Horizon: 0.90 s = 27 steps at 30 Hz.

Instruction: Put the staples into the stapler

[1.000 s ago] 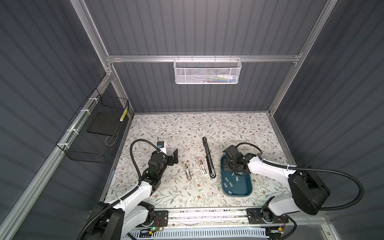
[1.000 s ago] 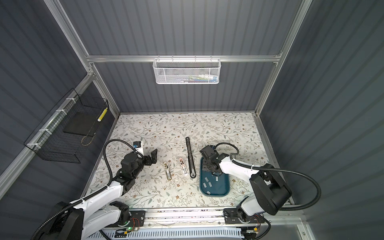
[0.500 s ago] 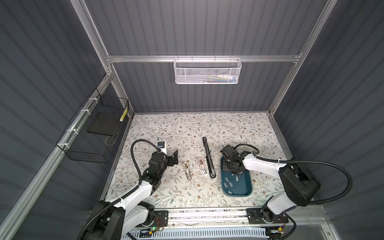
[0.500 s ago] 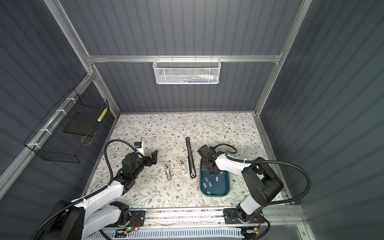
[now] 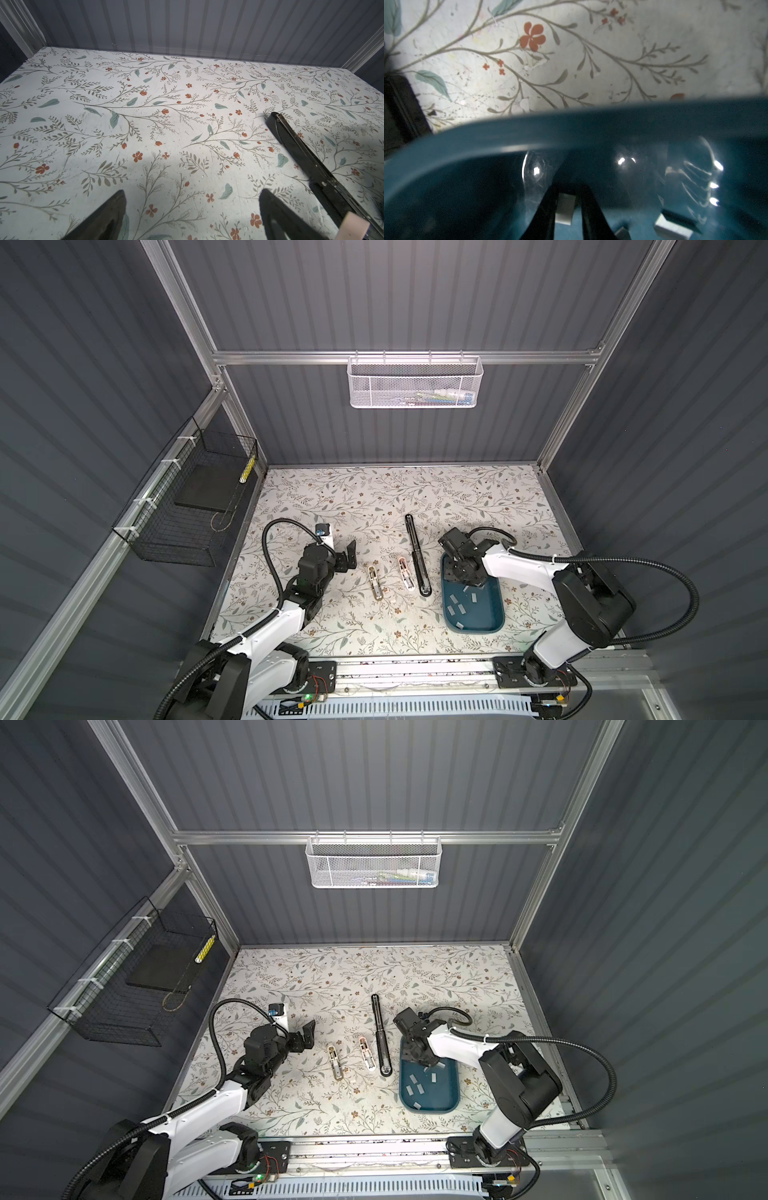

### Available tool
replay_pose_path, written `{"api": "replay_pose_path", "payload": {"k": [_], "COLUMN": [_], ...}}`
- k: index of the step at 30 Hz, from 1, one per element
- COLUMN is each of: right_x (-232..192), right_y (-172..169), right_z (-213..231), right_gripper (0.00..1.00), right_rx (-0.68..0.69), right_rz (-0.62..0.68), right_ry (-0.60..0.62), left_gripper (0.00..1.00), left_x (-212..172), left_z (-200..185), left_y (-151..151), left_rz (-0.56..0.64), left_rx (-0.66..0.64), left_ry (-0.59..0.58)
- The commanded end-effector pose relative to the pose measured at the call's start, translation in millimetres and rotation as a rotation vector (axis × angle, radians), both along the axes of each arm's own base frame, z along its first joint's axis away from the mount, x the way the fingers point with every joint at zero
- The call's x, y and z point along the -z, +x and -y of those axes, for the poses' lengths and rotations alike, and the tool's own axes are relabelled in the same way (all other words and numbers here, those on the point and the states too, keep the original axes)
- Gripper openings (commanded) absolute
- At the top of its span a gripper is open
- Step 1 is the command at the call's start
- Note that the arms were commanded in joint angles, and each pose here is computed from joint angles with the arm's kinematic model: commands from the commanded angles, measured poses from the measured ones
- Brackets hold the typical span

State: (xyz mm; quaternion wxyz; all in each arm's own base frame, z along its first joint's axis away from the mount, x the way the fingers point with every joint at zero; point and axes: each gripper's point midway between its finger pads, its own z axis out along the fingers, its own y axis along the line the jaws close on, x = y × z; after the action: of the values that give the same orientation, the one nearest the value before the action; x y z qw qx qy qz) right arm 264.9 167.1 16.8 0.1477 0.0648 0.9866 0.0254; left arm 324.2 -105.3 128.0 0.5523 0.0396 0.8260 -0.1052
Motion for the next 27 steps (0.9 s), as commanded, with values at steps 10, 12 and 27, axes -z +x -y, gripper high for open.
{"api": "replay_pose_path", "payload": {"k": [10,12,27], "right_x": [16.4,17.2,-30.1], "right_y": [-16.4,-16.5,3.8], "right_z": [8.8,9.3,1.6], "right_gripper": [0.19,0.17,0.11], "right_rx": [-0.004,-0.002,-0.058], "right_rz": [-0.089,-0.091,0.069], "right_ry": [-0.068,-0.070,-0.025], "left_gripper": [1.00,1.00,1.00], "left_x": [-10.4,-9.8,-1.7], "left_z": [2.1,2.2,6.0], "left_y": [6.5,6.5,11.2], "left_rz": [0.010,0.008,-0.039], "left_rx": [0.000,0.001,-0.007], "left_ry": [-0.016,-0.016,-0.047]}}
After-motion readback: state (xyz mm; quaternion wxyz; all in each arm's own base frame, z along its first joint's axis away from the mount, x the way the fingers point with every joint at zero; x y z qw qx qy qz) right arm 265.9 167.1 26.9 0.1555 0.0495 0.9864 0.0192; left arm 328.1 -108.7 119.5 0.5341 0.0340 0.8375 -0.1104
